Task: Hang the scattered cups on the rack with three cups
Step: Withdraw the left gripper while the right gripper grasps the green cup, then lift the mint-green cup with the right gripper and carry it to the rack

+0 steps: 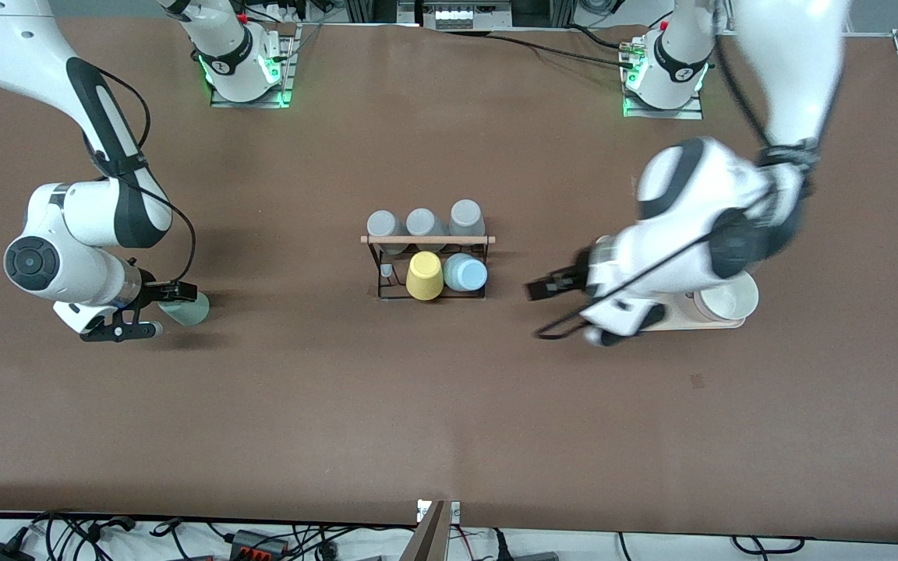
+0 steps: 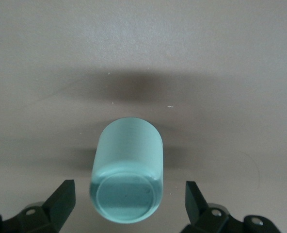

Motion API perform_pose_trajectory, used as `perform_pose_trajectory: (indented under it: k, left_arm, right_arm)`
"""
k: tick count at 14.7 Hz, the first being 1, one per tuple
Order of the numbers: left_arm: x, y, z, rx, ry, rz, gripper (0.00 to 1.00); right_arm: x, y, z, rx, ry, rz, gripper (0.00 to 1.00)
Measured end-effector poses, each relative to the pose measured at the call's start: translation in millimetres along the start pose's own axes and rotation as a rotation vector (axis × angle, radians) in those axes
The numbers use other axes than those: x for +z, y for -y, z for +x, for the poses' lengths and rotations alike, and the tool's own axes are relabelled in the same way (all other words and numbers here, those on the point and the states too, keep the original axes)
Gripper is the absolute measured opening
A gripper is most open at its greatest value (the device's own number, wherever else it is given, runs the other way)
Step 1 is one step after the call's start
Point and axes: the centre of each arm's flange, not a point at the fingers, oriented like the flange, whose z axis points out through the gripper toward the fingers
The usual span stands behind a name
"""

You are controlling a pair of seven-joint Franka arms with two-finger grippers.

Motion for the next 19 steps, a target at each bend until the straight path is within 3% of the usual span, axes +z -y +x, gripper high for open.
perform_pose_trajectory:
  k: [2,3,5,6,8,11,16,19]
  left_arm:
    - [-47.9,46.6,10.5,0.051,-0.008,0.008,1.0]
    - [-62.9,62.8,11.9,0.075,-0.02,0.036,1.0]
    - [-82.0,78.6,9.9,0.123,-0.095,0.16,1.0]
    - [-91.5,80.6,6.3,0.158,-0.14,0.22,1.0]
    - [-112.2,81.1,-6.4,0.224,-0.192,0.286,1.0]
    - [-124.3,94.8,-14.8,0.255,-0.163,0.334,1.0]
    - [-129.3,122.6,-17.8,0.297,-0.139,0.354,1.0]
    - [-117.6,122.0,-44.8,0.296,-0.198,0.366,1.0]
  right_arm:
    - [3.1,-0.8,-0.5,0.0,0.005,0.001,1.0]
    - [3.3,-0.8,-0.6,-0.001,0.005,0.001,0.91]
    - [3.0,-0.3,-0.6,-0.002,0.005,0.002,0.69]
    - [1.4,0.7,-0.4,-0.004,0.003,0.002,0.64]
    - [2.0,3.3,-0.1,-0.009,0.003,0.002,0.64]
    - [-9.9,13.9,5.0,-0.026,-0.016,0.003,0.64]
    - [-106.2,59.5,21.3,-0.051,-0.003,-0.006,0.64]
    - [-153.6,109.7,22.6,-0.003,0.008,0.038,0.64]
